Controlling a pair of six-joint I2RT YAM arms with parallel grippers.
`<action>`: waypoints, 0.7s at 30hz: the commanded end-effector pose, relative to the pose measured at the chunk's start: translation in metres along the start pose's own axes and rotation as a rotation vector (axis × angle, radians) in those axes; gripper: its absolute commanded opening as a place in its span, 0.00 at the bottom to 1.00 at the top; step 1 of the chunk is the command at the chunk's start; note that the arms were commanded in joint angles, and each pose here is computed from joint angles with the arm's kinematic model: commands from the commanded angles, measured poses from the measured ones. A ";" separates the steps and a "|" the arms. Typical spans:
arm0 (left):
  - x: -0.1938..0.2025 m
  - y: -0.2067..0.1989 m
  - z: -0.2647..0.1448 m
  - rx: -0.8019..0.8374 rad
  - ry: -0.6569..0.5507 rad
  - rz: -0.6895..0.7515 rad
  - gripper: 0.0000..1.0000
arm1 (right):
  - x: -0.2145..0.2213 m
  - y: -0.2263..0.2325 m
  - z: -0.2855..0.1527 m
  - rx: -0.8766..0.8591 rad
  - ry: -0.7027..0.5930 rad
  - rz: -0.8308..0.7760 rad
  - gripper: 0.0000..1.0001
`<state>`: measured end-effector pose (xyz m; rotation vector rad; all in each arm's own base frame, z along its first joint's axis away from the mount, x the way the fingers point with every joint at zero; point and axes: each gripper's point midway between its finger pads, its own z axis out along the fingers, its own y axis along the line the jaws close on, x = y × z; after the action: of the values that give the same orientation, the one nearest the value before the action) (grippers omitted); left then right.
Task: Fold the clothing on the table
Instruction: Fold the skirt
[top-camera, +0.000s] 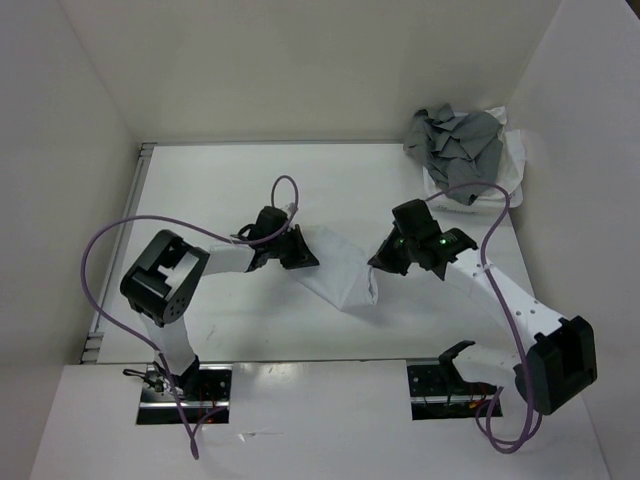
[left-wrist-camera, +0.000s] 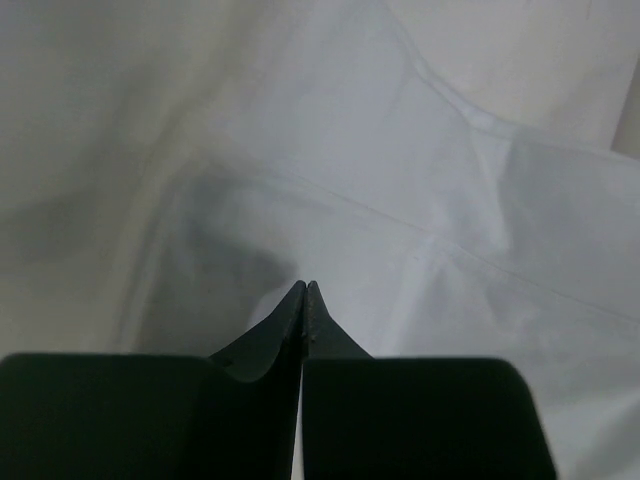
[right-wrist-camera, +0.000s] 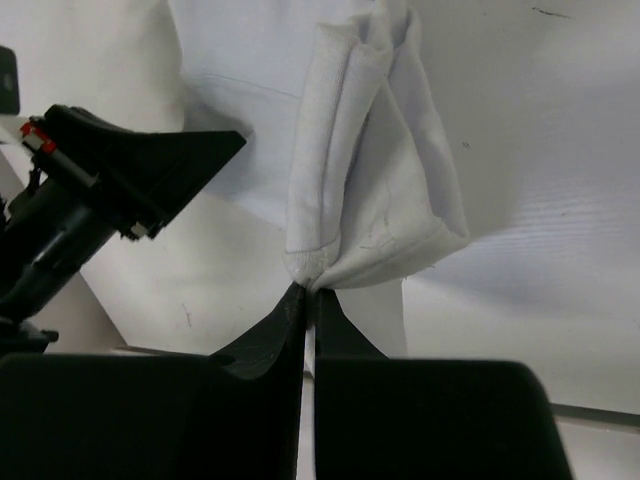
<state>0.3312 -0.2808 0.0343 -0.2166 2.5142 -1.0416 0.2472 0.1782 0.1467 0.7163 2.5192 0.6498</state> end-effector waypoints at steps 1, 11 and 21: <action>-0.002 -0.060 -0.011 0.145 -0.032 0.079 0.00 | -0.016 0.025 -0.001 -0.065 -0.045 -0.020 0.00; 0.023 -0.070 -0.010 0.151 0.011 0.100 0.00 | -0.026 0.052 0.010 -0.119 -0.044 -0.043 0.00; 0.041 -0.036 0.004 0.061 0.037 0.067 0.00 | -0.036 0.072 0.041 -0.112 -0.034 -0.067 0.00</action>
<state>0.2955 -0.3214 0.0563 -0.0728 2.4897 -1.1297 0.2988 0.2108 0.1379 0.6520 2.5362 0.6723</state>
